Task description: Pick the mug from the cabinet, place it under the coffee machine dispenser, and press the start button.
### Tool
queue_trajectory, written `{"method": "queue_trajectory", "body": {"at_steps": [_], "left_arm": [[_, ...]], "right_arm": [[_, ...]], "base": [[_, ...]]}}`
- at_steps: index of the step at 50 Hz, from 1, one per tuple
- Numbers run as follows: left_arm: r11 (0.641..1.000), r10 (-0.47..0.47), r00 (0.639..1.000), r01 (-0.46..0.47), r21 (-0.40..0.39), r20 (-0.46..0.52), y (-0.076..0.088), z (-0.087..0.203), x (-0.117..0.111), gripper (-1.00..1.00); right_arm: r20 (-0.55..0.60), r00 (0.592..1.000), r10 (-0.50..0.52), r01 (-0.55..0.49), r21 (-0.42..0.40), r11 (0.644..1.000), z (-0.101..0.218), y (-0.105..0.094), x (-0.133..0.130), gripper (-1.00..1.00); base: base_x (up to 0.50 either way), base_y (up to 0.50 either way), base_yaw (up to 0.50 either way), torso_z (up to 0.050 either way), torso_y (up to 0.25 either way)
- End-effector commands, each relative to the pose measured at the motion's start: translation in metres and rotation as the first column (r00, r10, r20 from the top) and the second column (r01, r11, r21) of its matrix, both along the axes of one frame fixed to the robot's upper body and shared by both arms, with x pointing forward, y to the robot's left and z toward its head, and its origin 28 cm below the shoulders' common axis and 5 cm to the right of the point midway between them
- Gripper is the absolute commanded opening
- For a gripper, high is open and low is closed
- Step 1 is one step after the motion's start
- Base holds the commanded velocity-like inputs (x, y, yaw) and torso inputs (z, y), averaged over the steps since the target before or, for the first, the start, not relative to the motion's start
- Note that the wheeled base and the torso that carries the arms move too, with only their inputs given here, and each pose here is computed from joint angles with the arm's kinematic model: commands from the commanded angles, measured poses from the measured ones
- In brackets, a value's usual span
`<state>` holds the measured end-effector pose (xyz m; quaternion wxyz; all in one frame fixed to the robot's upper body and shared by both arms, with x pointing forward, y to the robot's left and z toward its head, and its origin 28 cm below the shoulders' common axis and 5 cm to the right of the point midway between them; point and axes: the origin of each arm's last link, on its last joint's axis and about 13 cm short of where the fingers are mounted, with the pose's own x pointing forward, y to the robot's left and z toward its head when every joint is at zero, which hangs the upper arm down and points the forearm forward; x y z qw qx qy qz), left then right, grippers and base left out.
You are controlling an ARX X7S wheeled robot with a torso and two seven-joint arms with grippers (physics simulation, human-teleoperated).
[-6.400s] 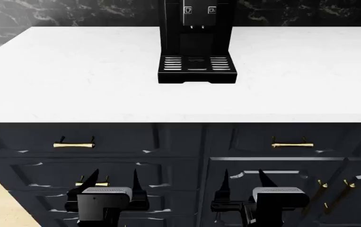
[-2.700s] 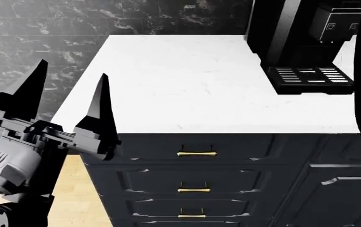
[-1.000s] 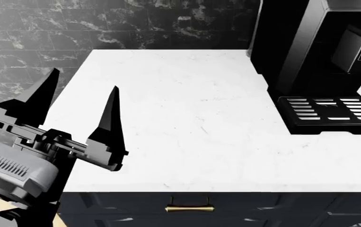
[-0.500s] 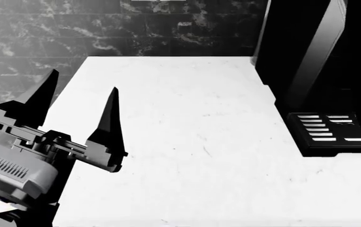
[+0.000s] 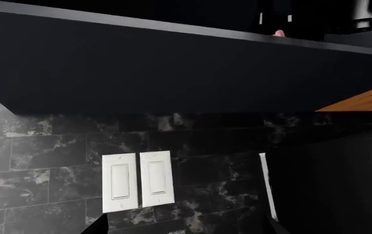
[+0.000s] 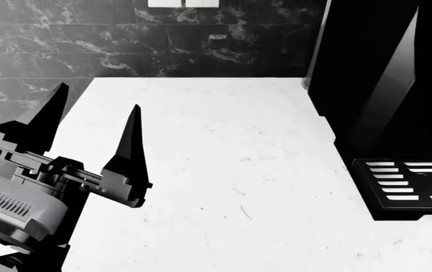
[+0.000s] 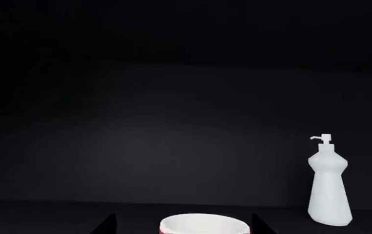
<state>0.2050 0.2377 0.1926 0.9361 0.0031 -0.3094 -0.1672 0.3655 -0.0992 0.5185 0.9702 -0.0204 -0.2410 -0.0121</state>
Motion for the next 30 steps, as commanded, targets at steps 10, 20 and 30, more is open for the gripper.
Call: {"method": "queue_trajectory", "body": {"at_steps": [10, 20, 30], "left_arm": [[1.000, -0.002, 1.000, 0.002, -0.003, -0.004, -0.001, -0.001, 0.000, 1.00], [1.000, -0.001, 1.000, 0.001, -0.008, -0.004, -0.001, -0.001, -0.001, 1.00], [1.000, -0.002, 1.000, 0.002, -0.007, 0.000, -0.001, 0.000, -0.001, 1.00]], "right_arm": [[-0.108, 0.986, -0.130, 0.124, -0.065, 0.990, 0.000, -0.018, -0.005, 1.00], [-0.239, 0.961, -0.139, 0.114, -0.116, 0.987, -0.006, -0.027, -0.009, -1.00], [-0.158, 0.977, -0.140, 0.127, -0.087, 0.988, -0.003, -0.030, -0.007, -1.00]], "base": [[0.12, 0.00, 0.00, 0.000, 0.000], [0.00, 0.00, 0.00, 0.000, 0.000], [0.00, 0.00, 0.00, 0.000, 0.000]]}}
